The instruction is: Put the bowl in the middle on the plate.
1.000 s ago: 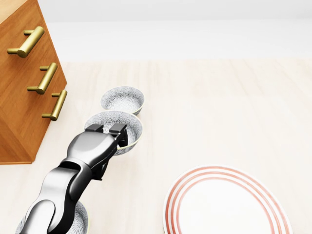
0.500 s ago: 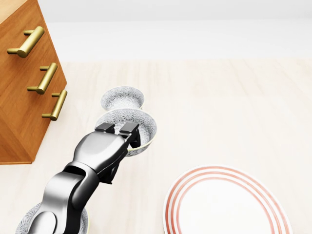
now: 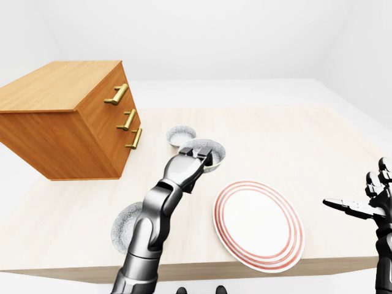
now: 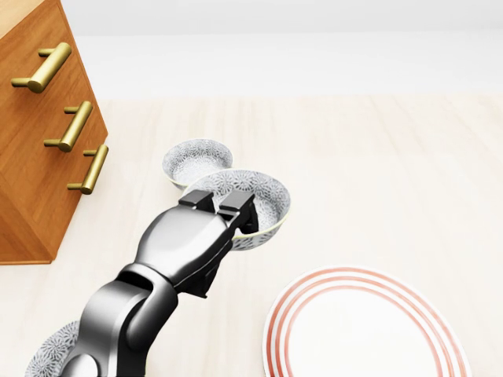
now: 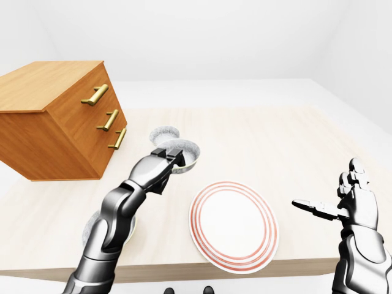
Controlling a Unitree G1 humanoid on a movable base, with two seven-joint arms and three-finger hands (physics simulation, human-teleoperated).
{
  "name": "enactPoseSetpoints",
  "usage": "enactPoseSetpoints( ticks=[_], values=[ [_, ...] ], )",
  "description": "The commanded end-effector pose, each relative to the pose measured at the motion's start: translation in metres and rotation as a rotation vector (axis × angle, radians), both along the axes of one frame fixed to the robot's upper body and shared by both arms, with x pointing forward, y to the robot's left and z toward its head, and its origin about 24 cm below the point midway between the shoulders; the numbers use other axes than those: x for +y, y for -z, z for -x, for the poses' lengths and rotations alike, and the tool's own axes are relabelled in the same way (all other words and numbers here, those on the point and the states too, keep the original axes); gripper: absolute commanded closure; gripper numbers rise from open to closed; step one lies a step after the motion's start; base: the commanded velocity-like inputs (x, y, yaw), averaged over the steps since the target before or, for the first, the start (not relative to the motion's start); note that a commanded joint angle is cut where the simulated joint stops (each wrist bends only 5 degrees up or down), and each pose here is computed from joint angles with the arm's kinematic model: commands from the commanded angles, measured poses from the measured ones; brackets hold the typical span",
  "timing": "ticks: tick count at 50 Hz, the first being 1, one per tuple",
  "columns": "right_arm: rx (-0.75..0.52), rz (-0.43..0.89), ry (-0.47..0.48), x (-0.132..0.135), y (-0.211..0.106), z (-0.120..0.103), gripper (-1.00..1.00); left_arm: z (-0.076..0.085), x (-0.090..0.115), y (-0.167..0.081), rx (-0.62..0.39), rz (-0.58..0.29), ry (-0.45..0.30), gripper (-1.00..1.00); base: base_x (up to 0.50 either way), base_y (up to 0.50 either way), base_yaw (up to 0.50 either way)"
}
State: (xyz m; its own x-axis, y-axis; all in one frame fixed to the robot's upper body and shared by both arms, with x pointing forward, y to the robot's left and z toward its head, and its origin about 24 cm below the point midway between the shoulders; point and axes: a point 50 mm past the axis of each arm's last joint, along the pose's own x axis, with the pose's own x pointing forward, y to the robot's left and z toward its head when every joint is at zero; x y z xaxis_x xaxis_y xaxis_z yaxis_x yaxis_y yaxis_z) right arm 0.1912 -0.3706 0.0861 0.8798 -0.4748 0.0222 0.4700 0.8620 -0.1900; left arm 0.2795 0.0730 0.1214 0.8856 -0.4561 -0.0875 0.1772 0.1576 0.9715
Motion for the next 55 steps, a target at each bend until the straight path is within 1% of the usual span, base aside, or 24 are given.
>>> enactPoseSetpoints(
  ticks=[1,3,10,11,14,20,24,25,27,33,36,39,41,44,46,50,55],
  values=[
    [-0.005,0.006,-0.001,0.001,-0.002,0.000,-1.00,0.013,-0.012,-0.017,-0.051,0.068,0.058,1.00,0.00,0.00,0.00],
    [-0.007,0.008,-0.002,0.001,-0.002,0.000,-1.00,0.018,-0.016,-0.015,-0.039,0.089,0.081,1.00,0.00,0.00,0.00],
    [-0.006,0.007,-0.001,0.000,-0.002,0.000,-1.00,0.022,-0.021,-0.014,-0.027,0.127,0.113,1.00,0.00,0.00,0.00],
    [-0.009,0.010,-0.002,0.001,-0.003,0.000,-1.00,0.026,-0.024,-0.016,-0.030,0.135,0.125,1.00,0.00,0.00,0.00],
    [-0.017,0.018,-0.003,0.001,-0.005,0.001,-1.00,0.029,-0.027,-0.018,-0.034,0.162,0.144,1.00,0.00,0.00,0.00],
    [-0.012,0.014,-0.002,0.001,-0.004,0.000,-1.00,0.034,-0.031,-0.024,-0.053,0.188,0.167,1.00,0.00,0.00,0.00],
    [-0.009,0.012,0.000,0.000,-0.003,0.000,-1.00,0.034,-0.031,-0.022,-0.049,0.185,0.166,1.00,0.00,0.00,0.00],
    [0.001,0.004,0.002,0.000,0.000,-0.001,-1.00,0.034,-0.032,-0.017,-0.035,0.199,0.161,1.00,0.00,0.00,0.00],
    [-0.003,0.007,0.002,0.000,-0.002,-0.001,-1.00,0.034,-0.034,-0.013,-0.036,0.197,0.157,1.00,0.00,0.00,0.00],
    [0.007,-0.002,0.004,-0.001,0.001,-0.001,-1.00,0.042,-0.040,-0.017,-0.031,0.224,0.199,1.00,0.00,0.00,0.00],
    [0.010,-0.004,0.004,-0.001,0.002,-0.001,-1.00,0.044,-0.041,-0.017,-0.027,0.242,0.212,1.00,0.00,0.00,0.00],
    [0.003,0.003,0.003,0.000,0.000,-0.001,-1.00,0.045,-0.041,-0.016,-0.031,0.233,0.211,1.00,0.00,0.00,0.00],
    [0.006,0.001,0.004,0.000,0.001,-0.001,-1.00,0.046,-0.042,-0.019,-0.038,0.240,0.218,1.00,0.00,0.00,0.00],
    [-0.001,0.008,0.001,0.000,-0.001,-0.001,-1.00,0.047,-0.042,-0.017,-0.031,0.247,0.218,1.00,0.00,0.00,0.00],
    [0.005,0.003,0.003,0.000,0.000,-0.001,-1.00,0.051,-0.044,-0.018,-0.025,0.261,0.237,1.00,0.00,0.00,0.00],
    [0.004,0.005,0.002,0.000,0.000,-0.001,-1.00,0.050,-0.044,-0.015,-0.020,0.253,0.233,1.00,0.00,0.00,0.00],
    [0.006,0.007,0.001,0.000,0.000,-0.001,-1.00,0.053,-0.046,-0.013,-0.014,0.252,0.239,1.00,0.00,0.00,0.00]
  ],
)
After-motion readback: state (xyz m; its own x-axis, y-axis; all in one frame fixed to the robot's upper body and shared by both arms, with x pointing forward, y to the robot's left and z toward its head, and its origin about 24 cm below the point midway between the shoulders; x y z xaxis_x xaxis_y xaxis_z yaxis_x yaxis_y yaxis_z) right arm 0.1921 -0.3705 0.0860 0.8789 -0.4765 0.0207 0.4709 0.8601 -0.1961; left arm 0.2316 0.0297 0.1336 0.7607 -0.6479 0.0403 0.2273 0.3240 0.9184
